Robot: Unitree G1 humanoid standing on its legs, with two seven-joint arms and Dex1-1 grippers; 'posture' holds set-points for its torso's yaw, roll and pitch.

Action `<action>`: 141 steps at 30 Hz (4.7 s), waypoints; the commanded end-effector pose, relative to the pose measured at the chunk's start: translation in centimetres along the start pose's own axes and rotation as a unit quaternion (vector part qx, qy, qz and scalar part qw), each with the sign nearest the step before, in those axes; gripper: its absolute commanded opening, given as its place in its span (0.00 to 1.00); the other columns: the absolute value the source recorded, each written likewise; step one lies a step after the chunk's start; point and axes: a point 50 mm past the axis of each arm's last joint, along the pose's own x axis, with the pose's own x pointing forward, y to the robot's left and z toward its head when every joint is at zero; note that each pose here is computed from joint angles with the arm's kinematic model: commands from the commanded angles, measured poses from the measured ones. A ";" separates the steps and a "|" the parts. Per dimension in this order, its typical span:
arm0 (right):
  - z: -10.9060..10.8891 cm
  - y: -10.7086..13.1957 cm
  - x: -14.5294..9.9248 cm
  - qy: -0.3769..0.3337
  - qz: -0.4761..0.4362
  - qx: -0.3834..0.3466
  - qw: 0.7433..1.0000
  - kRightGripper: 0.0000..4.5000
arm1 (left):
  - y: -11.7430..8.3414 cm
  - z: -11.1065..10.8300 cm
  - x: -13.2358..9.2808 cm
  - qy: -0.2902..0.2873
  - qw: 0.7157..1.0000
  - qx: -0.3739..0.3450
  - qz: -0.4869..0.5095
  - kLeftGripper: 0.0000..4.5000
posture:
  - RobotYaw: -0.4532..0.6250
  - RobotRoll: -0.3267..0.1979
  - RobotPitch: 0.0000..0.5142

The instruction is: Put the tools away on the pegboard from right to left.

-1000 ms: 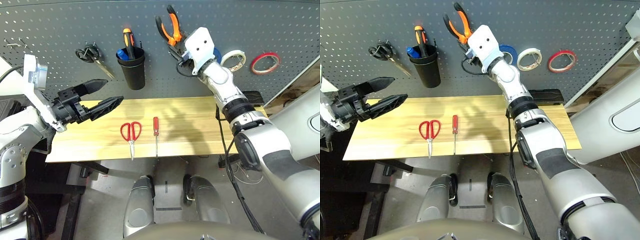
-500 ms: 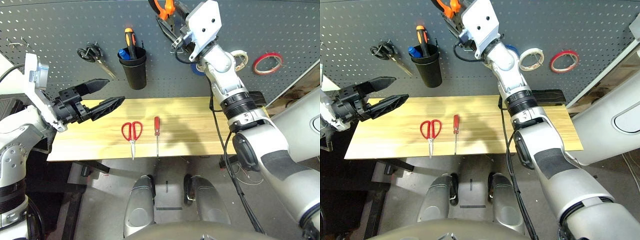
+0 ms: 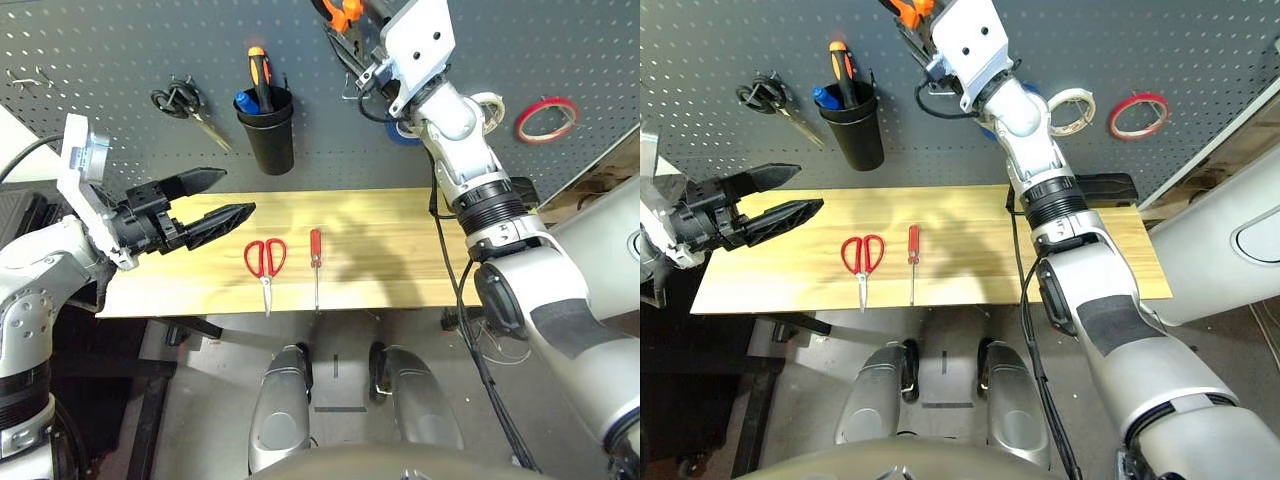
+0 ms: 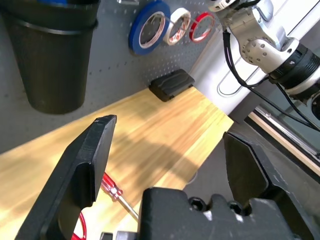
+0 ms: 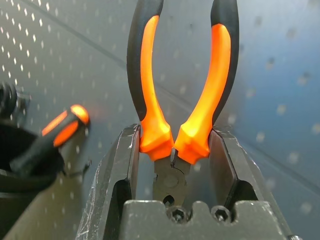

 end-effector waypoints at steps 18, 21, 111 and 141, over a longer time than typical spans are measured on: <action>-2.5 1.0 -1.7 0.031 -0.001 0.065 0.997 0.99 | -1.2 -0.3 0.9 -0.002 1.000 -0.008 -0.016 1.00 | 0.54 0.62 0.44; -0.5 -0.4 -1.8 0.001 0.007 0.102 0.995 0.99 | -1.1 -0.7 1.3 0.003 1.000 -0.008 -0.017 1.00 | 0.51 0.62 0.41; -3.8 -1.3 -21.4 0.191 0.337 0.342 0.856 1.00 | -1.8 -6.6 6.8 0.164 0.956 -0.069 0.232 0.16 | 0.50 0.62 0.23; 0.0 -7.1 -18.3 0.076 0.286 0.358 0.885 1.00 | 5.8 11.1 8.8 -0.275 0.921 -0.042 0.272 0.16 | 0.43 0.62 0.20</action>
